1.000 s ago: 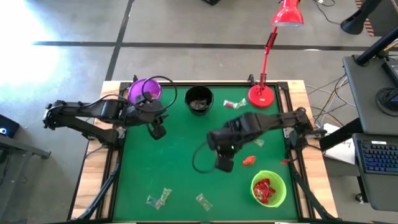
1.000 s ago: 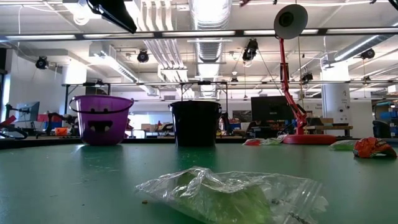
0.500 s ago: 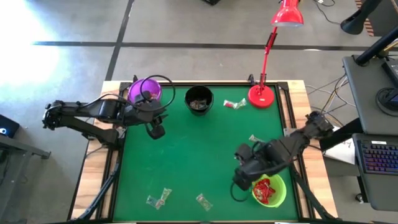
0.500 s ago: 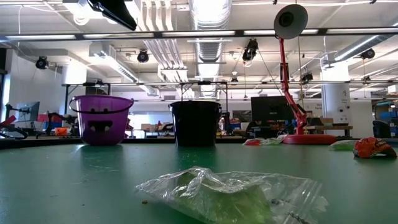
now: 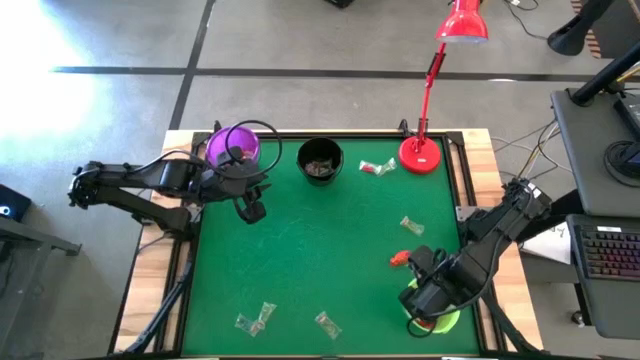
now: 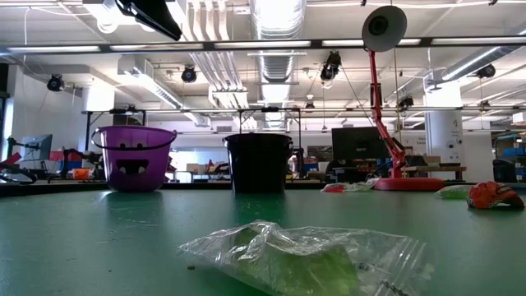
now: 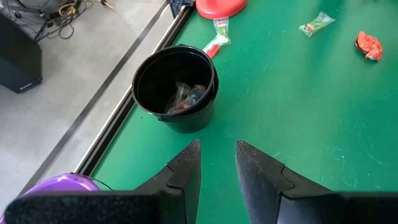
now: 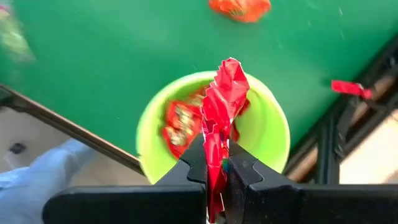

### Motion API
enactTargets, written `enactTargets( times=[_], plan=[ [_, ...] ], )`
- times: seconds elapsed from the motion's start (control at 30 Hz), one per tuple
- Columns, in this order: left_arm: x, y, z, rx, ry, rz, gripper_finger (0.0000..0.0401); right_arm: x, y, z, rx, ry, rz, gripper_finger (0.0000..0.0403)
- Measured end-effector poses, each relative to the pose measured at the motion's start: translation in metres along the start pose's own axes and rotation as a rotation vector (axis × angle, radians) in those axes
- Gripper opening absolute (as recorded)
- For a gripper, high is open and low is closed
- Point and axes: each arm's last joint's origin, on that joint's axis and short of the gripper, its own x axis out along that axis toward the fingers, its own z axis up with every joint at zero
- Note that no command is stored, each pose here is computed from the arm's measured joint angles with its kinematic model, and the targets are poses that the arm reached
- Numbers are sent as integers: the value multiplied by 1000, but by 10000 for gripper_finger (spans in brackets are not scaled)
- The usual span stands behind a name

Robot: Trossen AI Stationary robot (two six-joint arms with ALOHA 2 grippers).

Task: Sort candy
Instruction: Put the red candy into the green bucket

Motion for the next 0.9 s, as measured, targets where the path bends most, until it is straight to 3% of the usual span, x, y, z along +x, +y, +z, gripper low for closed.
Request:
enactTargets(
  times=[0.5,0.9],
  plan=[
    [0,0,1,-11,-5,-1,84,40,5,-23,25,16,23,12],
    [1,0,0,-10,-3,-2,84,45,7,-24,60,14,42,76]
  ],
)
